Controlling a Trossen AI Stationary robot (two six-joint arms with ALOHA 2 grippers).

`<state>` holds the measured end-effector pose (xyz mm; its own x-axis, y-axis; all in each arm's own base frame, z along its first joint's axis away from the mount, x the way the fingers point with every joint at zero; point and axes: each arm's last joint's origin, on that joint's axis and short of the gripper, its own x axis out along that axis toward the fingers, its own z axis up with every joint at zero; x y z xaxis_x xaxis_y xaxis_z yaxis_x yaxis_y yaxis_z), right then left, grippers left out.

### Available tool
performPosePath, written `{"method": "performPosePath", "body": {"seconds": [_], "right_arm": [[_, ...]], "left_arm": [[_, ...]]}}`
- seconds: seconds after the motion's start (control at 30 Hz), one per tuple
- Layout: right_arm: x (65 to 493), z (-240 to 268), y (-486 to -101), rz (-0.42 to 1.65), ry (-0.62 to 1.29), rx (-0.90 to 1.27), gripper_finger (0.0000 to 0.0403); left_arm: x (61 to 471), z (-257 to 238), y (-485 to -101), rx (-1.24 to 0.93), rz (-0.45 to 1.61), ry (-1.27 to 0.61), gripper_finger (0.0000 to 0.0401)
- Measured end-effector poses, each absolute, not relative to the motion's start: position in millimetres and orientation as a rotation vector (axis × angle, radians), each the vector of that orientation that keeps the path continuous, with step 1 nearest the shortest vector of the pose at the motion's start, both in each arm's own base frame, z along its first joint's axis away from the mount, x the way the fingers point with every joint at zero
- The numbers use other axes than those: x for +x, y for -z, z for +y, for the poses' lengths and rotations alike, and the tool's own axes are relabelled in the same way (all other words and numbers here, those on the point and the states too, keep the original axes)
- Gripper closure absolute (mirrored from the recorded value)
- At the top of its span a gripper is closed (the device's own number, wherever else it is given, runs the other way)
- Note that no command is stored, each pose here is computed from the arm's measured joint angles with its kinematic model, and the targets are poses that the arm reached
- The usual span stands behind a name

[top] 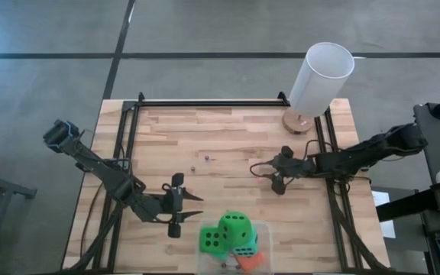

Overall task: Pick & Place Dice
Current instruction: Put the small orange dice into the transparent bin

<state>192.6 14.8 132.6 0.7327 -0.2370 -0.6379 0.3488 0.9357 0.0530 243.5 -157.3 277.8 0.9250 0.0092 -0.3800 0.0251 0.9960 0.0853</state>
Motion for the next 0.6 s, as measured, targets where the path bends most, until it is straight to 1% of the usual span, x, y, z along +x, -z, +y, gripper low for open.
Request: {"method": "performPosePath", "body": {"seconds": [0.27,0.6], "right_arm": [[205,21,-116,0.712,0.350,0.219,0.0151],[213,22,-102,0.697,0.383,0.246,0.0154]], "left_arm": [[244,-157,-278,0.089,0.390,0.008,0.0226],[244,-157,-278,0.089,0.391,0.008,0.0236]]}}
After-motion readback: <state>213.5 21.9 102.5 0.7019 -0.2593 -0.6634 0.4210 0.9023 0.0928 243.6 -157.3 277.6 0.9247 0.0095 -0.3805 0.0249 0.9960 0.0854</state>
